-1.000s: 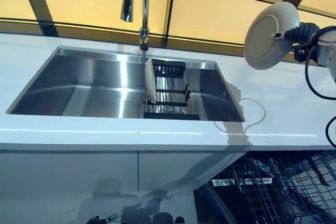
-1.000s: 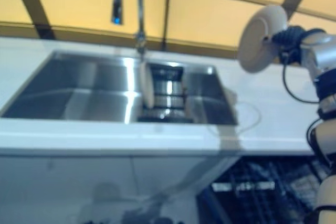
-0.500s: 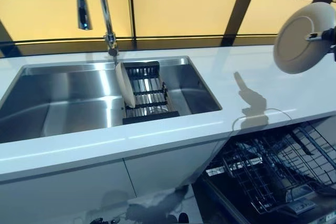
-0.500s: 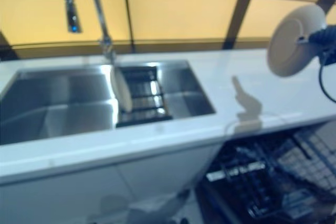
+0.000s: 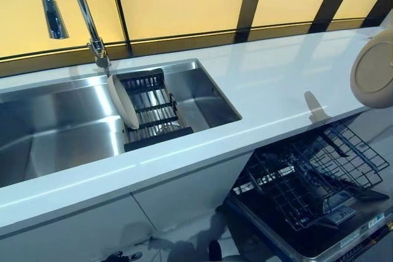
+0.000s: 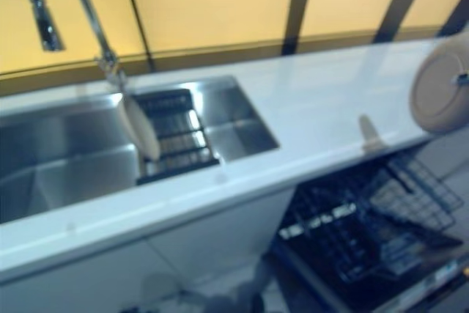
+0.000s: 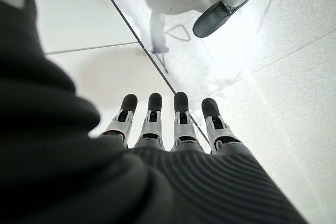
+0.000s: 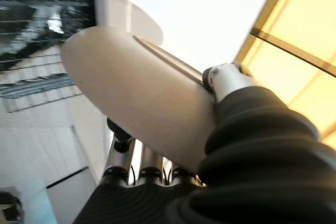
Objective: Take plates into dishwasher
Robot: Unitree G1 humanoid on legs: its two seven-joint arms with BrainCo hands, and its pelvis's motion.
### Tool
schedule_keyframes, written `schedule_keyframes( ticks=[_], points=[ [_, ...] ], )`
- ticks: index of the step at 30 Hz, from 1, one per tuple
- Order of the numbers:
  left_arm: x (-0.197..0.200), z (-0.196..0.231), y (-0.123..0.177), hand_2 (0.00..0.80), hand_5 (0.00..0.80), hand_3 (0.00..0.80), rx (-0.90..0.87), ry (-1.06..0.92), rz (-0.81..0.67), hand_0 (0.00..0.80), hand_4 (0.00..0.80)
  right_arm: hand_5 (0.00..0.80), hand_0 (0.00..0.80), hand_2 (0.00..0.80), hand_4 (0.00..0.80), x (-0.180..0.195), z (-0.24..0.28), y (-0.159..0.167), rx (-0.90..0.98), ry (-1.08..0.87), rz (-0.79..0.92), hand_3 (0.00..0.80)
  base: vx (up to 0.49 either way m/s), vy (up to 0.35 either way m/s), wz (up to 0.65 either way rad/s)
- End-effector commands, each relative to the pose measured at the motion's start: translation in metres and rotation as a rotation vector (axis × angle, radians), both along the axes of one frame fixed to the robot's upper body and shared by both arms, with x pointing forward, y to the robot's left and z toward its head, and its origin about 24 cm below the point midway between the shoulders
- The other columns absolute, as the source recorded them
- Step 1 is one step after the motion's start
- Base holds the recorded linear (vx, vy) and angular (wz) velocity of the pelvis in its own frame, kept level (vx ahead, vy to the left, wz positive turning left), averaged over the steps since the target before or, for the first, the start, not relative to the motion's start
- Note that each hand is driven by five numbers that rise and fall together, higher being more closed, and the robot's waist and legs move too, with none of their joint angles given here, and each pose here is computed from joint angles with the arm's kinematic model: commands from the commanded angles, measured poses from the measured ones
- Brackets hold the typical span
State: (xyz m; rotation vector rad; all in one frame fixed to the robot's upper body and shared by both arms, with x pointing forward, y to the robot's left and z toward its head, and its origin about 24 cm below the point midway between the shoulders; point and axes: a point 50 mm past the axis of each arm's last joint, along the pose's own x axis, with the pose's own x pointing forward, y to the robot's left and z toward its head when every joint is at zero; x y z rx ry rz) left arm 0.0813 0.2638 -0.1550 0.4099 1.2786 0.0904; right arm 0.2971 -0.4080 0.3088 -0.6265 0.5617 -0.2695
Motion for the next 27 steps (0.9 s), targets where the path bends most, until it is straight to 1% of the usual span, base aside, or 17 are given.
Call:
schedule_keyframes(
  ticks=[1, 9, 20, 27],
  points=[
    [0.023, 0.012, 0.02, 0.0, 0.0, 0.0, 0.063, -0.044, -0.049, 0.0, 0.0, 0.8, 0.8, 0.8, 0.8, -0.017, 0.028, -0.007, -0.106, 0.039, 0.003, 0.8, -0.006, -0.005, -0.05],
    [0.026, 0.013, 0.021, 0.0, 0.0, 0.0, 0.061, -0.045, -0.042, 0.0, 0.0, 0.8, 0.8, 0.8, 0.8, -0.027, 0.007, -0.017, -0.102, 0.161, 0.015, 0.8, -0.005, -0.002, -0.04],
    [0.03, 0.014, 0.023, 0.0, 0.0, 0.0, 0.07, -0.051, -0.029, 0.0, 0.0, 0.8, 0.8, 0.8, 0.8, -0.036, -0.029, -0.019, -0.124, 0.337, 0.149, 0.8, -0.004, -0.007, -0.03],
    [0.032, 0.015, 0.022, 0.0, 0.0, 0.0, 0.061, -0.055, -0.021, 0.0, 0.0, 0.8, 0.8, 0.8, 0.8, -0.029, -0.062, -0.007, -0.112, 0.31, 0.221, 0.8, 0.0, 0.0, 0.0]
  ],
)
